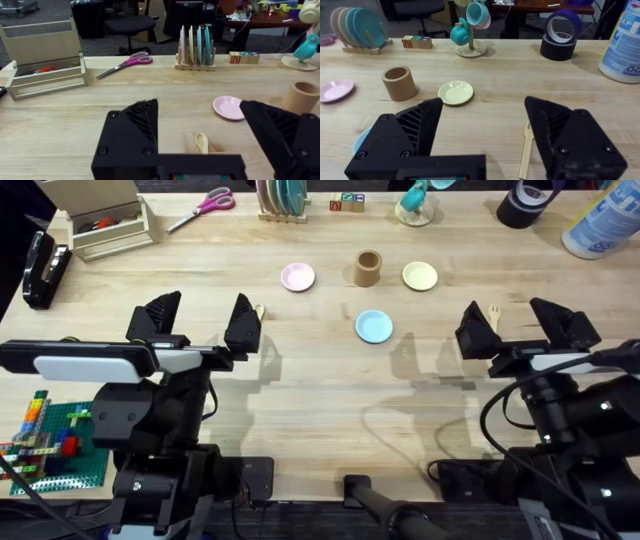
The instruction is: Pick up a utensil and set it on the pink plate, then put the other utensil in the container.
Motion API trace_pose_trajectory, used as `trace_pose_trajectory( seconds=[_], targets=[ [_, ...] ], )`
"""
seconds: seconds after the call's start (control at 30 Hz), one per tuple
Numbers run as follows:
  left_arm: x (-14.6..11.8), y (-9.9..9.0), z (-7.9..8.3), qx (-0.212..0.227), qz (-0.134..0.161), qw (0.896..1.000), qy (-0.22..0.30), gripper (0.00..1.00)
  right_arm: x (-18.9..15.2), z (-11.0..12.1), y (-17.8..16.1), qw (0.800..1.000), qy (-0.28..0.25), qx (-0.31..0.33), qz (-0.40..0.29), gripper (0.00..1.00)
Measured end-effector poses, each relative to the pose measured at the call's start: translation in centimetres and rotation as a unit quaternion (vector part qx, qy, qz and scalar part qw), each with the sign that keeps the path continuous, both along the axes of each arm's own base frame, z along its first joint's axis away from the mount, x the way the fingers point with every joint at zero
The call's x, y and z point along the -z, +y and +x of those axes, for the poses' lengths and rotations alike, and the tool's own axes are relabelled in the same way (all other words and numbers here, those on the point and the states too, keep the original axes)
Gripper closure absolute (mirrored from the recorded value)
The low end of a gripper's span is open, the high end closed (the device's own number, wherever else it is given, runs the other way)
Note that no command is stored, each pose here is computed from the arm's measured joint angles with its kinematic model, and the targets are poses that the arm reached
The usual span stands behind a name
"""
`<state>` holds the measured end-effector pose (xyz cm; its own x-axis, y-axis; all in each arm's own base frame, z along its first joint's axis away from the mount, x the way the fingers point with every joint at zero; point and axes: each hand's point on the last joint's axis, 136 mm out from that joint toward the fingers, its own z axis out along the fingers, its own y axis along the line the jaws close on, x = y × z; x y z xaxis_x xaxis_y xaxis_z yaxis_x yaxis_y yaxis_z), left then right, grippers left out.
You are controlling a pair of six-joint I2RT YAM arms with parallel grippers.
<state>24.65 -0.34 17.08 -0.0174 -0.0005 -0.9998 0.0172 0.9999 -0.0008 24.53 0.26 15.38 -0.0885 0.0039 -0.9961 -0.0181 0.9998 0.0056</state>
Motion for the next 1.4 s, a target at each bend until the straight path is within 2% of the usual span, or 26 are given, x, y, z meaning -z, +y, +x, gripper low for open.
trace_pose_trajectory(
  seconds=[1.0,1.13,1.23,1.4],
  targets=[
    [-0.3,-0.4,0.0,0.012,-0.005,1.000,-0.004,0.007,0.0,0.0,0.0,1.000,0.002,0.000,0.006,0.003],
    [-0.2,-0.5,-0.2,0.014,-0.008,1.000,0.010,0.007,-0.2,-0.3,0.0,1.000,0.012,0.000,0.006,0.004],
    [-1.6,-0.5,-0.7,0.015,-0.009,1.000,0.012,0.007,-1.2,-0.8,0.0,1.000,0.024,0.000,0.006,0.004],
    [-5.4,-0.5,-2.3,0.015,-0.010,1.000,0.009,0.008,-4.6,-2.4,0.3,1.000,0.025,-0.008,0.008,0.005]
  ],
)
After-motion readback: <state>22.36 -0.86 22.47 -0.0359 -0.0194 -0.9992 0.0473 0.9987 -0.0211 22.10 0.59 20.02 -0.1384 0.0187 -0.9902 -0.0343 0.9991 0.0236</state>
